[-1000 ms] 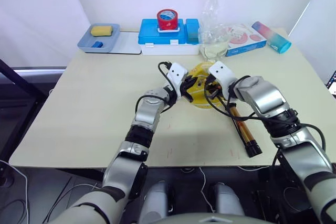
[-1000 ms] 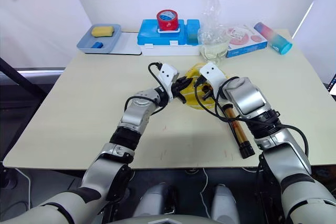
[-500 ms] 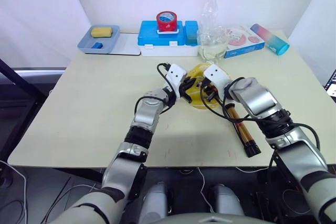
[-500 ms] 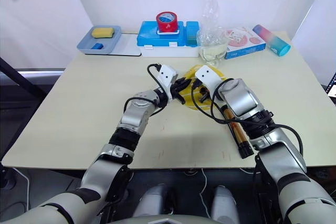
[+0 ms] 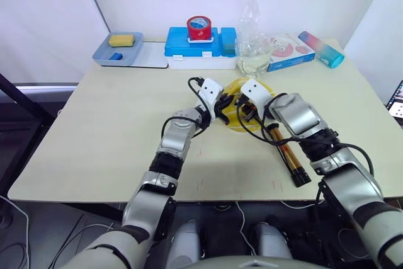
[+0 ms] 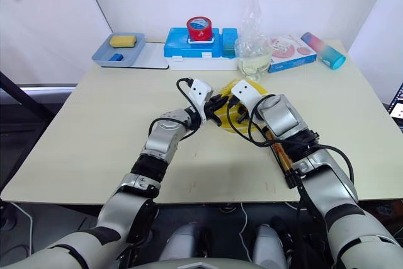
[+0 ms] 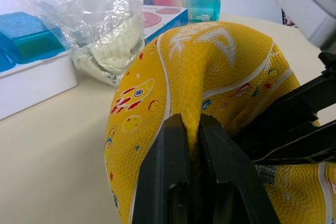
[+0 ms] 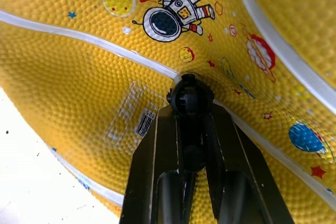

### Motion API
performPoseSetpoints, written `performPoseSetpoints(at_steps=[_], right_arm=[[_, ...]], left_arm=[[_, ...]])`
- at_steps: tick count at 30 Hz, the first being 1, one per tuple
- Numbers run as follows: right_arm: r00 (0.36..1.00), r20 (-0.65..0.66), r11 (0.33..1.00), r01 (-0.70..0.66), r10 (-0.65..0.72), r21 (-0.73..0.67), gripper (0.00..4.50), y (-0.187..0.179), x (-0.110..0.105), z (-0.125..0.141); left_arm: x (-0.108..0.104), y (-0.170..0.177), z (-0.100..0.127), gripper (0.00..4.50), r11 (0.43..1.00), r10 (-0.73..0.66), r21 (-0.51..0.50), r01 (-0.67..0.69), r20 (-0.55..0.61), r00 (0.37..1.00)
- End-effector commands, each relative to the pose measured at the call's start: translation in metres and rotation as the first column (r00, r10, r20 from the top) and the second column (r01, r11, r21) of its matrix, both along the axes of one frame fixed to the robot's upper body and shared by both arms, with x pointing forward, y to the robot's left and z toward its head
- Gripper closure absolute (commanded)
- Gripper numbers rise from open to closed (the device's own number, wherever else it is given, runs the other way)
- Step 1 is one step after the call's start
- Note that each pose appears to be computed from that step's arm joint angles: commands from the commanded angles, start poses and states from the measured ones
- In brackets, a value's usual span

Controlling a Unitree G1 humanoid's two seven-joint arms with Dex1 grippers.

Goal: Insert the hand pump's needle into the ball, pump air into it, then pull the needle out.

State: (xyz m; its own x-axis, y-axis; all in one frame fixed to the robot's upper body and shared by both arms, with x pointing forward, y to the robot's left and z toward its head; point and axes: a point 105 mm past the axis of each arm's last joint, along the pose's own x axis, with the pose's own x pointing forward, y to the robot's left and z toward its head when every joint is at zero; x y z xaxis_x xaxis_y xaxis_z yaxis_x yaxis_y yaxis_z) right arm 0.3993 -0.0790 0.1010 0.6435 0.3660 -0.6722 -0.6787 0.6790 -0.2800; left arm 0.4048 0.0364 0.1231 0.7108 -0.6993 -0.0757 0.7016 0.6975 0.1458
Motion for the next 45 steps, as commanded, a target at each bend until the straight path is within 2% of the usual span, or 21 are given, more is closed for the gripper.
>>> performPoseSetpoints(at_steps=[1,5,12,17,20,23,29,33,37,42,45], right_arm=[[0.975,-0.182,0.987,0.102,-0.124,-0.123,4.49,-0.030,-0.015,-0.066],[0.967,-0.199,0.983,0.134,-0.157,-0.123,4.49,-0.031,-0.016,-0.075],[0.950,-0.255,0.981,0.191,-0.182,0.012,4.49,-0.008,-0.023,-0.069],[0.893,-0.335,0.931,0.351,-0.300,0.102,4.49,-0.007,-0.025,-0.075],[0.874,-0.355,0.909,0.396,-0.330,0.128,4.49,-0.007,-0.026,-0.073],[0.867,-0.388,0.900,0.401,-0.313,0.169,4.49,0.001,-0.032,-0.067],[0.878,-0.368,0.898,0.394,-0.307,0.193,4.49,0.004,-0.036,-0.061],[0.836,-0.467,0.830,0.462,-0.290,0.312,4.49,0.022,-0.039,-0.047],[0.840,-0.449,0.830,0.466,-0.306,0.307,4.49,0.031,-0.039,-0.041],[0.792,-0.506,0.778,0.540,-0.341,0.322,4.49,0.033,-0.042,-0.045],[0.802,-0.485,0.781,0.535,-0.348,0.322,4.49,0.030,-0.040,-0.044]], left_arm=[[-0.016,-0.024,-0.029,4.50,0.995,-0.091,0.020,0.093,-0.101,0.991],[-0.016,-0.023,-0.029,4.50,0.996,-0.088,0.019,0.090,-0.101,0.991],[-0.014,-0.024,-0.028,4.50,0.995,-0.091,0.024,0.094,-0.098,0.991],[-0.013,-0.025,-0.028,4.50,0.994,-0.098,0.027,0.102,-0.099,0.990],[-0.012,-0.024,-0.028,4.50,0.994,-0.101,0.033,0.104,-0.098,0.990],[-0.010,-0.022,-0.030,4.50,0.993,-0.104,0.049,0.109,-0.097,0.990],[-0.008,-0.020,-0.032,4.50,0.992,-0.108,0.057,0.113,-0.093,0.990],[-0.009,-0.021,-0.033,4.50,0.991,-0.113,0.056,0.118,-0.095,0.989],[-0.009,-0.023,-0.033,4.50,0.991,-0.117,0.056,0.122,-0.096,0.989],[-0.008,-0.024,-0.032,4.50,0.991,-0.118,0.054,0.123,-0.093,0.989],[-0.007,-0.023,-0.032,4.50,0.991,-0.115,0.056,0.121,-0.093,0.989]])
